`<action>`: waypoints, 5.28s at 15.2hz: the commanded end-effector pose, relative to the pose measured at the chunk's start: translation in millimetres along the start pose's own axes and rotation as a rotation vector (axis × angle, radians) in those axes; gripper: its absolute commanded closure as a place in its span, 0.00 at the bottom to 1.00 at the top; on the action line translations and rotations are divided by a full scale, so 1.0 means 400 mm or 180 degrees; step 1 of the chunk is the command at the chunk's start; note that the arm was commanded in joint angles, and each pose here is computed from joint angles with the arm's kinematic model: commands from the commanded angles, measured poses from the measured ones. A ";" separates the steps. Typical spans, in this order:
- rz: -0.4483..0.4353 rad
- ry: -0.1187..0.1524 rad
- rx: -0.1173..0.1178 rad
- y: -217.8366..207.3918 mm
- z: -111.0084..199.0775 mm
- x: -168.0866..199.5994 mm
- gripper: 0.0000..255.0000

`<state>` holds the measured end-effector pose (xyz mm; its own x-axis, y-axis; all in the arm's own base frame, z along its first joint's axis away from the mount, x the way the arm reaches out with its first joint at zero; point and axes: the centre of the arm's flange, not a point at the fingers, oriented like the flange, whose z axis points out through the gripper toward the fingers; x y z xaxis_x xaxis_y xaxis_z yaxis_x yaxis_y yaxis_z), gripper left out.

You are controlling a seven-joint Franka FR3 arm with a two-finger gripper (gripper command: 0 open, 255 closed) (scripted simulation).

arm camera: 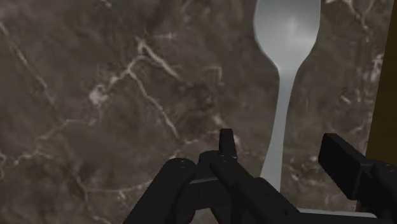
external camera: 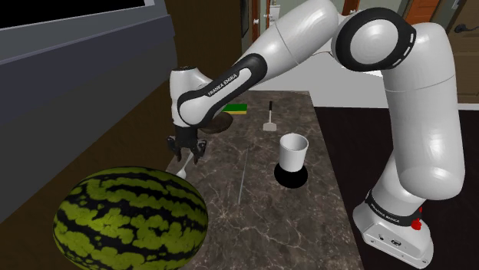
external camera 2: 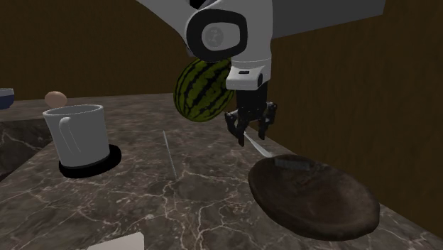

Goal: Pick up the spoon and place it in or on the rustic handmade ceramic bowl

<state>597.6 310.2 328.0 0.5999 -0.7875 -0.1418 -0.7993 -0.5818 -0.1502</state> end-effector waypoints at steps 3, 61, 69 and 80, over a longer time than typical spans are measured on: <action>0.0000 0.0000 0.0000 -0.001 0.000 0.000 1.00; 0.0000 0.0000 0.0000 0.093 -0.319 0.593 1.00; 0.0000 0.0000 0.0000 0.106 -0.237 0.605 1.00; 0.0000 0.0000 0.0000 0.106 -0.237 0.605 0.00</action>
<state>705.7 75.7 380.1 0.5998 -0.7874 -0.1418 -0.7993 -0.5818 -0.1502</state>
